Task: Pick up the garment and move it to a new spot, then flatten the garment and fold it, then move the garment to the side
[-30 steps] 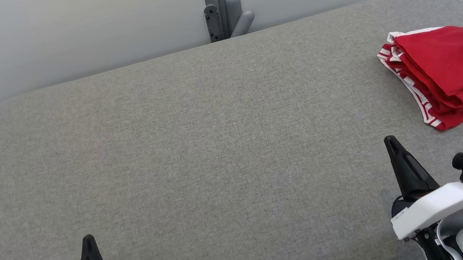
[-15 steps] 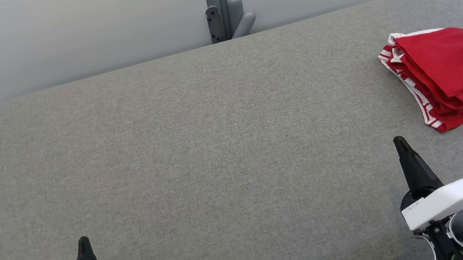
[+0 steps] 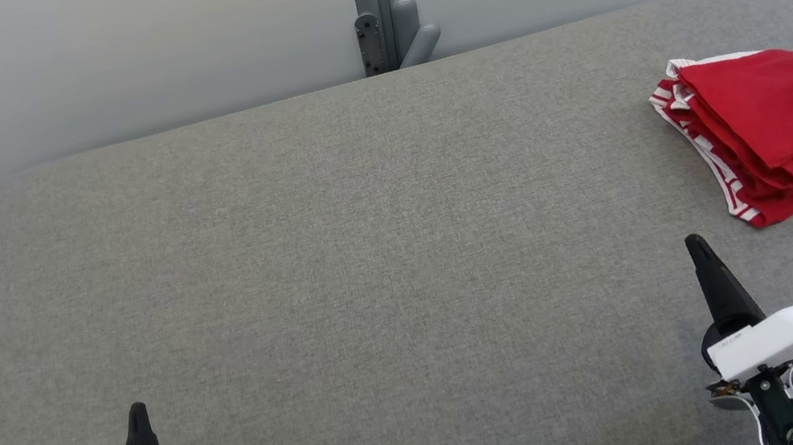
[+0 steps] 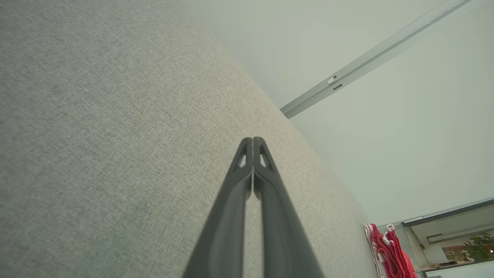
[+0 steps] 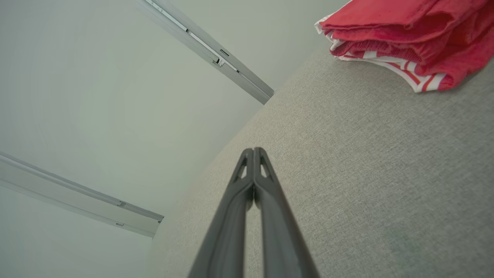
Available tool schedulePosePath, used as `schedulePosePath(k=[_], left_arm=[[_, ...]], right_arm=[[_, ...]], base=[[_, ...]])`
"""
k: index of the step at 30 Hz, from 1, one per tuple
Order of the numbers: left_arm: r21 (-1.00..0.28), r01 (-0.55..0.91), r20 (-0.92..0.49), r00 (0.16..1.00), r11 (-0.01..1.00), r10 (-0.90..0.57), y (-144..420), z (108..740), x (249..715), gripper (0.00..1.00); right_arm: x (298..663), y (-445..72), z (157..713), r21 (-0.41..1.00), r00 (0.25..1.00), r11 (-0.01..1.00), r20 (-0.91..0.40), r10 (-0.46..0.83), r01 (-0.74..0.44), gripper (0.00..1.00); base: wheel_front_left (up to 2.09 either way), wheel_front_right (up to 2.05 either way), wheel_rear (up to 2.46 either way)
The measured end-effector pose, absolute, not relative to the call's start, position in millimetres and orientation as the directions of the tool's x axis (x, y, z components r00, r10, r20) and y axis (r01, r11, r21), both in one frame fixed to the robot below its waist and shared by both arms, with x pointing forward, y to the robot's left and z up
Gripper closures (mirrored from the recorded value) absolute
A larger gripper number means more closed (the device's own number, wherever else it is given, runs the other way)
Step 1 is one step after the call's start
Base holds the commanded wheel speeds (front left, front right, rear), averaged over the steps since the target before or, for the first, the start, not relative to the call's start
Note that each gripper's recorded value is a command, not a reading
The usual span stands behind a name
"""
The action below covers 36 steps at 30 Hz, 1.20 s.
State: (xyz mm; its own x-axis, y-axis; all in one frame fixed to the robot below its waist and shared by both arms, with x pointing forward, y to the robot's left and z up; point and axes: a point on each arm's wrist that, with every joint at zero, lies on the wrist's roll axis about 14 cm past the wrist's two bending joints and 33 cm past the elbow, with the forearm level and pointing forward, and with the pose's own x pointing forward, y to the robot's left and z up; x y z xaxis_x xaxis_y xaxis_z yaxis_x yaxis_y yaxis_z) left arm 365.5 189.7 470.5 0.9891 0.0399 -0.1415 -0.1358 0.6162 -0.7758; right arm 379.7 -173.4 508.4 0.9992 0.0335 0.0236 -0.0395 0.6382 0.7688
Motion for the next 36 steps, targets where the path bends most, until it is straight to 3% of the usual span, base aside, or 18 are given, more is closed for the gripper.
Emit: schedulePosePath(k=[36], left_arm=[[-0.95, -0.098, -0.097, 0.995, 0.295, 0.017, 197, 485, 369, 1.0]], right_arm=[[379, -185, 508, 0.95, 1.0, 0.313, -0.001, 0.012, -0.003, 1.0]], base=[[0.0, 0.0, 0.0]])
